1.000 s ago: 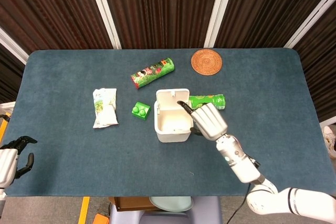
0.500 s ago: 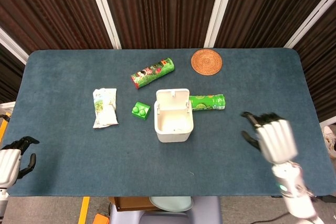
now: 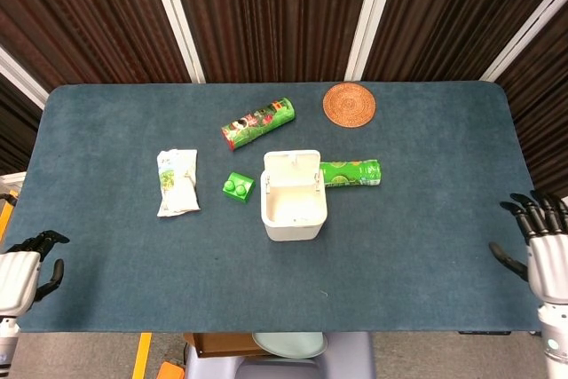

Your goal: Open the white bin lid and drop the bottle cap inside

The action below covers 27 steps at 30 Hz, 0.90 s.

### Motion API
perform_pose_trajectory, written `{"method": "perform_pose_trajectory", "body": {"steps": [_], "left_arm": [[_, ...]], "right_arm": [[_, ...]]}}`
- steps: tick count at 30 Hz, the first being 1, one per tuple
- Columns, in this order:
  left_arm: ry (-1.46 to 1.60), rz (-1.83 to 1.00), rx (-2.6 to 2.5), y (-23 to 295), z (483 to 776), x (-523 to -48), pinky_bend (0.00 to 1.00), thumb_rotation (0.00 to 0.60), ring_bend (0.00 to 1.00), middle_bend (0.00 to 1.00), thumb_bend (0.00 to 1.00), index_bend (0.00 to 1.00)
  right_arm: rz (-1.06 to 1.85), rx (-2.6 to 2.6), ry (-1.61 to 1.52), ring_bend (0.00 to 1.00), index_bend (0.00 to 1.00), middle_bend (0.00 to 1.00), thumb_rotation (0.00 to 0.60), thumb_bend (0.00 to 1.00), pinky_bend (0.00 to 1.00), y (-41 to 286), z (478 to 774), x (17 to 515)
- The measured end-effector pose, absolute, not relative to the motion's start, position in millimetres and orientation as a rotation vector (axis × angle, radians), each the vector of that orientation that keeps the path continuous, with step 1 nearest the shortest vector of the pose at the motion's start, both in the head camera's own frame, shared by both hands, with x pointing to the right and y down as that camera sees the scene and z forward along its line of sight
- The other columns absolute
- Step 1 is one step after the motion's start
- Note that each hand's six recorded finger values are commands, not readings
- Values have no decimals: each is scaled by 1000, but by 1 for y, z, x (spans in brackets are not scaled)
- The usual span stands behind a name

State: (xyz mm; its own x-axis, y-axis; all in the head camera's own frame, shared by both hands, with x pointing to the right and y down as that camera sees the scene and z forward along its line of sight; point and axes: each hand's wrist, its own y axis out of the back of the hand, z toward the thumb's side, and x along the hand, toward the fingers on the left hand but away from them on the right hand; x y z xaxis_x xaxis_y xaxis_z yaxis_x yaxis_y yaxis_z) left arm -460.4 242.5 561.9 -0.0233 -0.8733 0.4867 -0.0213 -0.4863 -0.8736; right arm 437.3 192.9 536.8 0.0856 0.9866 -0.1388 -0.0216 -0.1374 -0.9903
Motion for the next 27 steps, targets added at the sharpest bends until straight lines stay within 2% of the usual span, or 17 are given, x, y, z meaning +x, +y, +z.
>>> {"method": "perform_pose_trajectory", "body": {"steps": [5, 11, 27], "left_arm": [[953, -1590, -1578, 243, 563, -461, 475, 600, 358, 287, 546, 351], [977, -1588, -1577, 242, 560, -464, 474, 600, 358, 287, 546, 351], [964, -1593, -1583, 243, 564, -463, 474, 600, 359, 287, 545, 351]], "right_arm": [[1392, -1410, -957, 48, 108, 152, 600, 87, 140, 196, 568, 442], [1447, -1400, -892, 36, 96, 140, 600, 88, 138, 194, 586, 443], [1415, -1443, -906, 36, 97, 140, 600, 88, 138, 195, 589, 440]]}}
